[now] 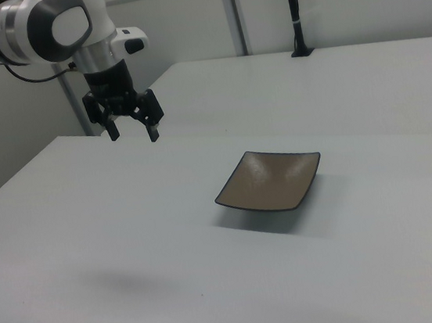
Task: Strawberries on a ceramic plate
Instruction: 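Move the open gripper over toward the red strawberry on the table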
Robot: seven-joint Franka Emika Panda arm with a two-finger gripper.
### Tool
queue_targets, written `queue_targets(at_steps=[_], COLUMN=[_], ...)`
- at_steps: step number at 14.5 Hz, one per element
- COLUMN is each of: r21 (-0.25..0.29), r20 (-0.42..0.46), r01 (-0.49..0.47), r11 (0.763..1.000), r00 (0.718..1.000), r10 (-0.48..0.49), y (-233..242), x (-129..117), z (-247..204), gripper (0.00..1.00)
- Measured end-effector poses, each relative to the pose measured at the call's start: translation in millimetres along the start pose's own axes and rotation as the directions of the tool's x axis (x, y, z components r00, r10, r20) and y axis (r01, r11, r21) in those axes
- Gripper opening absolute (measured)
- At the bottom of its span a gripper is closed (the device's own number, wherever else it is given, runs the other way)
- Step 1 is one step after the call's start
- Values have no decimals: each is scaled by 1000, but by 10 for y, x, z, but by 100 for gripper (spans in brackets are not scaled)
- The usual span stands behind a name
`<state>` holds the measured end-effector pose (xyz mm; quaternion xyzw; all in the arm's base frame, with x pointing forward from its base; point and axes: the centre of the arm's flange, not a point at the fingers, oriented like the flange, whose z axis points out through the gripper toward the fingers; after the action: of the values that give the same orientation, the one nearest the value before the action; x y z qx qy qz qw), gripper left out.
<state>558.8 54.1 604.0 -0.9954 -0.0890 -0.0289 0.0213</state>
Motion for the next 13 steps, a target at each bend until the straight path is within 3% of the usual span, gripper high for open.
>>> queue_targets(at_steps=[13], r21=[0], r20=[19], r01=[-19], r11=[1000], r00=[1000], r10=[19], y=[106], x=[34], z=[110], gripper=[100])
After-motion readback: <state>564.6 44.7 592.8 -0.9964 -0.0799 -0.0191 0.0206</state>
